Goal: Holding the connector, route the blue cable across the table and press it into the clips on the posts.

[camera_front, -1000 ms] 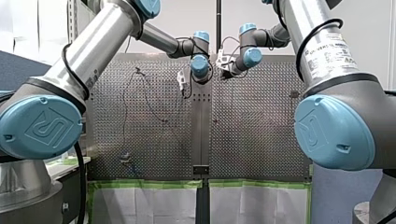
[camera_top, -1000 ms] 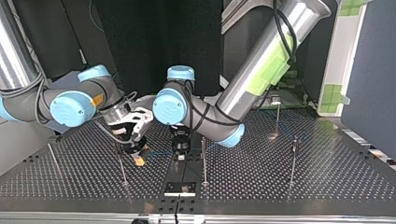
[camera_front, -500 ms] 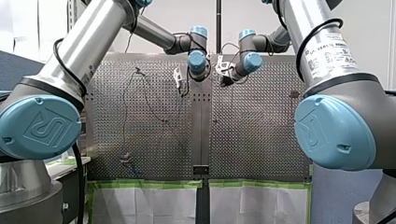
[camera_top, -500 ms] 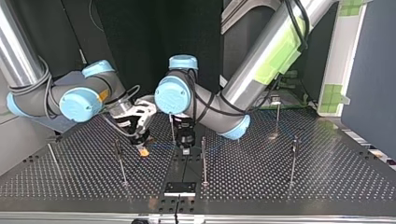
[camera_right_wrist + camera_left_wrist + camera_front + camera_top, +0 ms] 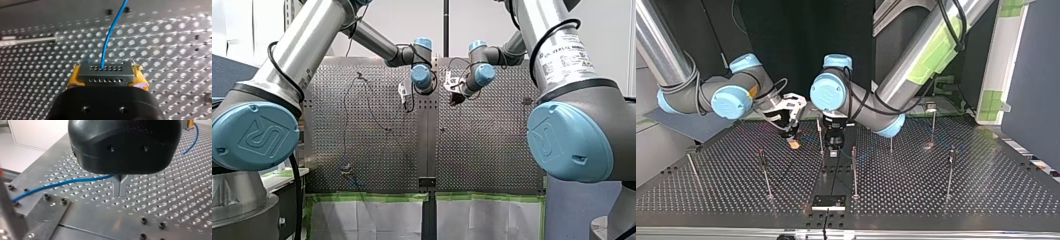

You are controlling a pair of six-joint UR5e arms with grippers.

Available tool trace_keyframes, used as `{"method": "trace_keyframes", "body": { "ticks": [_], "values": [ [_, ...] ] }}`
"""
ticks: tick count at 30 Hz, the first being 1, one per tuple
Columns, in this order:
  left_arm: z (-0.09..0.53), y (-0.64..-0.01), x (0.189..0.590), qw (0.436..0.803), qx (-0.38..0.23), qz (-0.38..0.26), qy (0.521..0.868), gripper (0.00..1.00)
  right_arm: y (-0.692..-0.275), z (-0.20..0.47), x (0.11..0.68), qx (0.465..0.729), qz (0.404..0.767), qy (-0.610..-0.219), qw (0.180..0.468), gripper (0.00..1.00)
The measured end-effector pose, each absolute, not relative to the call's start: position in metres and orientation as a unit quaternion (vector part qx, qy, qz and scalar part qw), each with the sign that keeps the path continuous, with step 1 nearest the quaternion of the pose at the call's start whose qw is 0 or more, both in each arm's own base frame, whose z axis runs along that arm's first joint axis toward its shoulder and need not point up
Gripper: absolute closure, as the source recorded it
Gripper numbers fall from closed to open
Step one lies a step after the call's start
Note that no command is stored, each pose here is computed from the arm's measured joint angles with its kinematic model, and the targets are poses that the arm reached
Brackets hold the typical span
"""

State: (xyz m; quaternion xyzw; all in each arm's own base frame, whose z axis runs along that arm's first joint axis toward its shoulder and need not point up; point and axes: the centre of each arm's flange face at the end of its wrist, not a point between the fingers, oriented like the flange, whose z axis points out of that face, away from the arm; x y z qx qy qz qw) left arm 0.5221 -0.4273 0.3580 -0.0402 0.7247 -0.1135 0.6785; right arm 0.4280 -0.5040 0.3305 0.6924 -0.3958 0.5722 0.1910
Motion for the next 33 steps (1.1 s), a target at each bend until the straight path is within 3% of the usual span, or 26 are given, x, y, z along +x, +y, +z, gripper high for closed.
{"method": "trace_keyframes", "body": {
  "ticks": [15,25,33],
  "values": [
    [0.31,-0.431,0.506,0.675,-0.016,-0.129,0.727,1.0,-0.479,0.291,0.409,0.72,0.53,-0.402,0.199,1.0],
    [0.274,-0.432,0.491,0.672,-0.008,-0.134,0.728,1.0,-0.465,0.259,0.396,0.738,0.492,-0.405,0.22,1.0],
    [0.247,-0.429,0.481,0.668,0.0,-0.142,0.73,1.0,-0.454,0.238,0.39,0.745,0.48,-0.41,0.216,1.0]
  ]
}}
